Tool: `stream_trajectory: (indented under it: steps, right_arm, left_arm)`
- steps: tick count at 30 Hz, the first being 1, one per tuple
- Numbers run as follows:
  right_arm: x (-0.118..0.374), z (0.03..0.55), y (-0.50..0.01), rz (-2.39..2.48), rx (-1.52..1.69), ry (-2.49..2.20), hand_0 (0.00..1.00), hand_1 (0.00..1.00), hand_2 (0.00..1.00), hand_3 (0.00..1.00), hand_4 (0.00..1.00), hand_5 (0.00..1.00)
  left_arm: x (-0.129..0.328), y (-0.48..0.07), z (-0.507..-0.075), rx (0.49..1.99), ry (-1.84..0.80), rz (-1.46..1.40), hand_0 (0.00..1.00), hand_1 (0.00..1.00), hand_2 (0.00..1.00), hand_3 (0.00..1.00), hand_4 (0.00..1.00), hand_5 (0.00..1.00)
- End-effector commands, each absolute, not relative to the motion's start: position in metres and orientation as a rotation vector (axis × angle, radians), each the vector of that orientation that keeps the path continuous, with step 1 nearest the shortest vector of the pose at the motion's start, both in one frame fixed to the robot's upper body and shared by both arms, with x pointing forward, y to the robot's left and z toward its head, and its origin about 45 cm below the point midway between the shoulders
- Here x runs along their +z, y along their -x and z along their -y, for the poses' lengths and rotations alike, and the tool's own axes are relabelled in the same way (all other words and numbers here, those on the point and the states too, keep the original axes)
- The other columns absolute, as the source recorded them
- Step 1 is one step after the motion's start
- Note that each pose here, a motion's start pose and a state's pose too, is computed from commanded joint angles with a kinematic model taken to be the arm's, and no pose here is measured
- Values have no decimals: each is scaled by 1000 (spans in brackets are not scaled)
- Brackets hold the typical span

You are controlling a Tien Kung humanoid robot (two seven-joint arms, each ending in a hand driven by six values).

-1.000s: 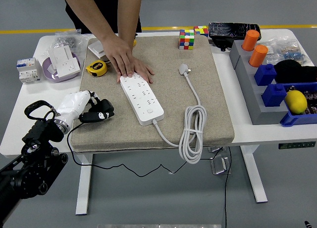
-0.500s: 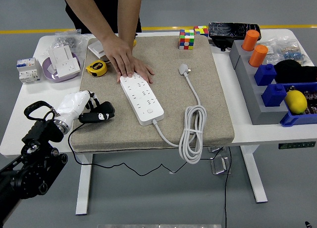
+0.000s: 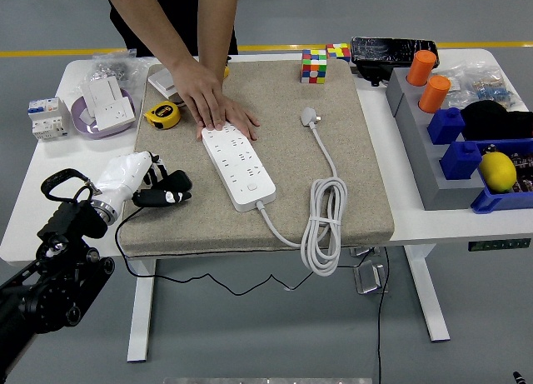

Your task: Pick up the plug,place it near the board,insert it into the board,press the button

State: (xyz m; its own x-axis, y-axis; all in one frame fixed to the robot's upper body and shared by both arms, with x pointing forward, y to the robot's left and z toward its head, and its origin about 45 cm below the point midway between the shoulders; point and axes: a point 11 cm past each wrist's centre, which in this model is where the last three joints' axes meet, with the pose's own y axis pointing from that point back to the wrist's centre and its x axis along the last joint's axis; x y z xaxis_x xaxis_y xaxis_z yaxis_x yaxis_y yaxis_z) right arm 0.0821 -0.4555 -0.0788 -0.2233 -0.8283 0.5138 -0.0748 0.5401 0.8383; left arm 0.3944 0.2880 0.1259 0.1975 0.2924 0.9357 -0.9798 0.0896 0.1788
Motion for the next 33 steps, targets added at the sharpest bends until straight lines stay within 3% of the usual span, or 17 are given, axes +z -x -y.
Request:
stream_trajectory:
  steps: [4,5,17,22,23,33]
  right_arm:
    - [-79,455,-83,1665,-844,-773,893,825,784,802,998,998]
    - [-79,455,-83,1665,-844,-773,893,825,784,802,998,998]
    - [-78,456,-84,1666,-845,-774,893,825,784,802,998,998]
    - [-78,456,-84,1668,-844,-774,893,825,784,802,998,998]
    - [-78,456,-84,1669,-844,-774,893,825,784,802,998,998]
    - [-79,456,-83,1666,-845,-773,894,825,784,802,998,998]
  left_arm:
    - [128,-395,-287,1155,-1018,881,413,557,509,533,998,494]
    - [128,-396,-287,1155,-1017,882,470,673,659,664,998,508]
    - [128,-396,-286,1152,-1017,879,537,739,723,732,998,513]
    - [131,-396,-287,1183,-1012,897,537,739,723,732,998,513]
    - [131,-396,-288,1190,-1011,901,528,687,625,686,998,522]
    - [134,-396,-289,1215,-1008,912,518,671,601,670,998,537]
